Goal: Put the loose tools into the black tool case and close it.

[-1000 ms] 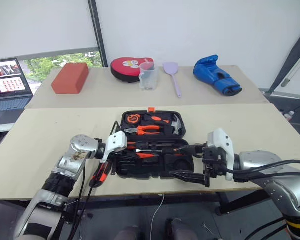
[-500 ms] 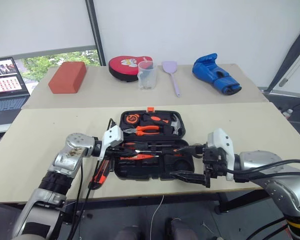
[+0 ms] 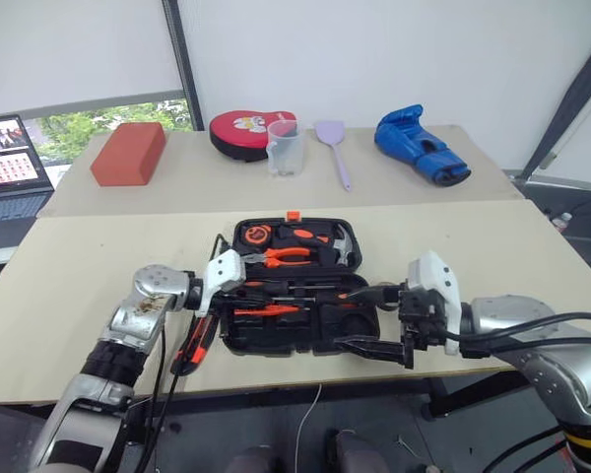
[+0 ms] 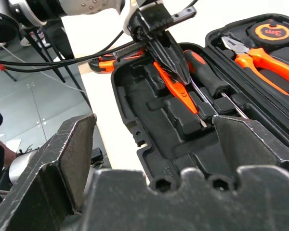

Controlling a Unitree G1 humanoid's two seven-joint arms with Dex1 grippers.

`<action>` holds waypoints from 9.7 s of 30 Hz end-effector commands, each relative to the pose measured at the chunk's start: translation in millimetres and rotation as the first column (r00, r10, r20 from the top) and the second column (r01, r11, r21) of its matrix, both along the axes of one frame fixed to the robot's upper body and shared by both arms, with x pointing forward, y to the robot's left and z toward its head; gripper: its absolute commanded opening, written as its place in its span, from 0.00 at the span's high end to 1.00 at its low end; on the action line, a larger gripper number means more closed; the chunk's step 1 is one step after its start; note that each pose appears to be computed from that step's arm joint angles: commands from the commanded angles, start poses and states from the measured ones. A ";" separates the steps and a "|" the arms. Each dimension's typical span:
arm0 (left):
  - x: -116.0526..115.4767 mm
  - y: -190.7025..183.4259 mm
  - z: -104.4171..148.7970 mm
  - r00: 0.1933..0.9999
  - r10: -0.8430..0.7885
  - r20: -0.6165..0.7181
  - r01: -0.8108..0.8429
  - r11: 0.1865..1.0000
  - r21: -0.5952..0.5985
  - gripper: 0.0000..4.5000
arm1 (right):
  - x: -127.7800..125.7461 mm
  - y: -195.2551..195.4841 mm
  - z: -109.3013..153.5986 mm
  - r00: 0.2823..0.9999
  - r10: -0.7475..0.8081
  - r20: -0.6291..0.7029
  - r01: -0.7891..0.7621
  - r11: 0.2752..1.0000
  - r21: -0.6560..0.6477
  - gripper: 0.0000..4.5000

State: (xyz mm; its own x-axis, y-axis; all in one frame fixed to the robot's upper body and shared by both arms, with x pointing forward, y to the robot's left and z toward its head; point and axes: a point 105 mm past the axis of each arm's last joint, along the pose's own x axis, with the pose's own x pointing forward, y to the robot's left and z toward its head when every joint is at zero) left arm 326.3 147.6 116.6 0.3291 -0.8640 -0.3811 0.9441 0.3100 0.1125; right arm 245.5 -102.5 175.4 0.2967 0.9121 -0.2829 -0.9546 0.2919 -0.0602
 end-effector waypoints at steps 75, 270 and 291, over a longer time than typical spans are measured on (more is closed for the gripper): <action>-41.8 -40.4 23.9 0.911 -0.383 -0.154 0.412 0.866 0.284 0.64 | -6.4 -6.6 4.0 0.998 -0.005 0.059 0.007 0.999 -0.032 0.00; -63.7 24.8 -19.1 0.976 -0.123 -0.177 0.160 0.964 0.213 0.99 | 30.6 -55.8 -73.2 0.997 0.060 -0.049 -0.072 0.946 -0.316 1.00; 48.5 45.9 35.0 0.773 0.435 -0.462 -0.530 0.843 -0.094 0.01 | 140.7 -71.7 -7.6 0.801 -0.532 -0.274 0.546 0.837 -0.030 0.01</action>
